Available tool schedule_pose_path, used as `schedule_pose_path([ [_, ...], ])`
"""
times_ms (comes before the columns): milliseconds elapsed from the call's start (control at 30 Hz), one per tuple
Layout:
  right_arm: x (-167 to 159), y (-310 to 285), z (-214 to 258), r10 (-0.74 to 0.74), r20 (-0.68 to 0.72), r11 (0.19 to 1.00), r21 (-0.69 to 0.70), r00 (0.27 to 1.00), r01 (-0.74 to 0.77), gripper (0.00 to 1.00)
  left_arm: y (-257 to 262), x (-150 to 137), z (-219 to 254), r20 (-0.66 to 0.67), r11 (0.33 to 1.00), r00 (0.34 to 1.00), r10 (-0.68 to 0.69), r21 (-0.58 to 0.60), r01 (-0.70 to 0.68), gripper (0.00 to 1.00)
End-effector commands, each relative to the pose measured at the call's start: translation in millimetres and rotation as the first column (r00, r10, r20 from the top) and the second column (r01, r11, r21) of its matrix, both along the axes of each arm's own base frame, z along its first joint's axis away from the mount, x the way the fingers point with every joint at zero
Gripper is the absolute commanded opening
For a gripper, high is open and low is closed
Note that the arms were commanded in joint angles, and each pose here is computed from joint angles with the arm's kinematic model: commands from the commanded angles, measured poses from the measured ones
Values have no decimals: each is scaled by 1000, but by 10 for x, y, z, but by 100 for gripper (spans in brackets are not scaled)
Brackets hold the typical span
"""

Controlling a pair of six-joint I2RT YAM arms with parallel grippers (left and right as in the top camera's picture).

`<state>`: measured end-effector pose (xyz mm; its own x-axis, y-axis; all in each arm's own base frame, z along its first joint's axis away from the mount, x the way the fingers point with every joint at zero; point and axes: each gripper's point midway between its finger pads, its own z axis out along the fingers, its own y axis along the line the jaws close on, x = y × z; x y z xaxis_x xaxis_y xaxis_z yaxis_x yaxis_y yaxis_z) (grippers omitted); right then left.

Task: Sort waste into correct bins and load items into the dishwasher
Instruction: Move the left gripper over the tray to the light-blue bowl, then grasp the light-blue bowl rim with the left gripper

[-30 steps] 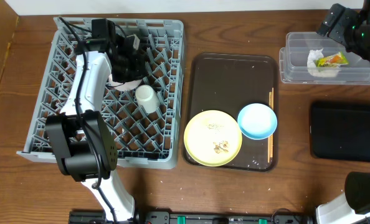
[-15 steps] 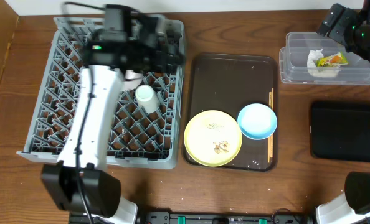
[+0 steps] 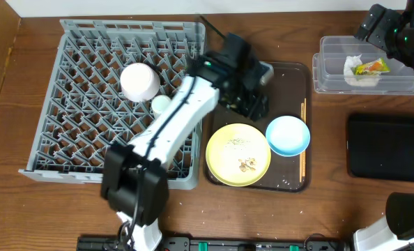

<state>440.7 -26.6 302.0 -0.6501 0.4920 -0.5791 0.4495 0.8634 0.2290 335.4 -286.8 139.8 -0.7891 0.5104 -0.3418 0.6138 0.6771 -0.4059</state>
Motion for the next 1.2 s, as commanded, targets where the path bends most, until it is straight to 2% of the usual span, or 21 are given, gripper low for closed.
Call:
schedule_pose_path([
  [0, -3, -16, 23, -4, 5, 1000, -2, 1000, 4, 99, -105, -126, -206, -12, 996, 998, -69, 48, 70, 59],
  [233, -3, -16, 23, -4, 5, 1000, -2, 1000, 4, 99, -356, -297, -526, -39, 984, 988, -147, 92, 150, 59],
  [367, -3, -16, 23, -4, 5, 1000, -2, 1000, 4, 99, -307, -137, -750, -18, 983, 998, -65, 171, 67, 58],
  [533, -3, -16, 23, -4, 5, 1000, -2, 1000, 4, 99, -286, 27, -886, 41, 976, 998, -51, 215, 40, 58],
  [733, -3, -16, 23, -4, 5, 1000, -2, 1000, 4, 99, -349, 105, -873, 78, 981, 996, -53, 193, 38, 58],
  [900, -3, -16, 23, -4, 5, 1000, -2, 1000, 4, 99, -366, 22, -1017, 25, 981, 998, -63, 186, 57, 58],
  [1167, -3, -16, 23, -4, 5, 1000, -2, 1000, 4, 99, -431, 28, -1283, -7, 982, 997, -70, 177, 70, 51],
])
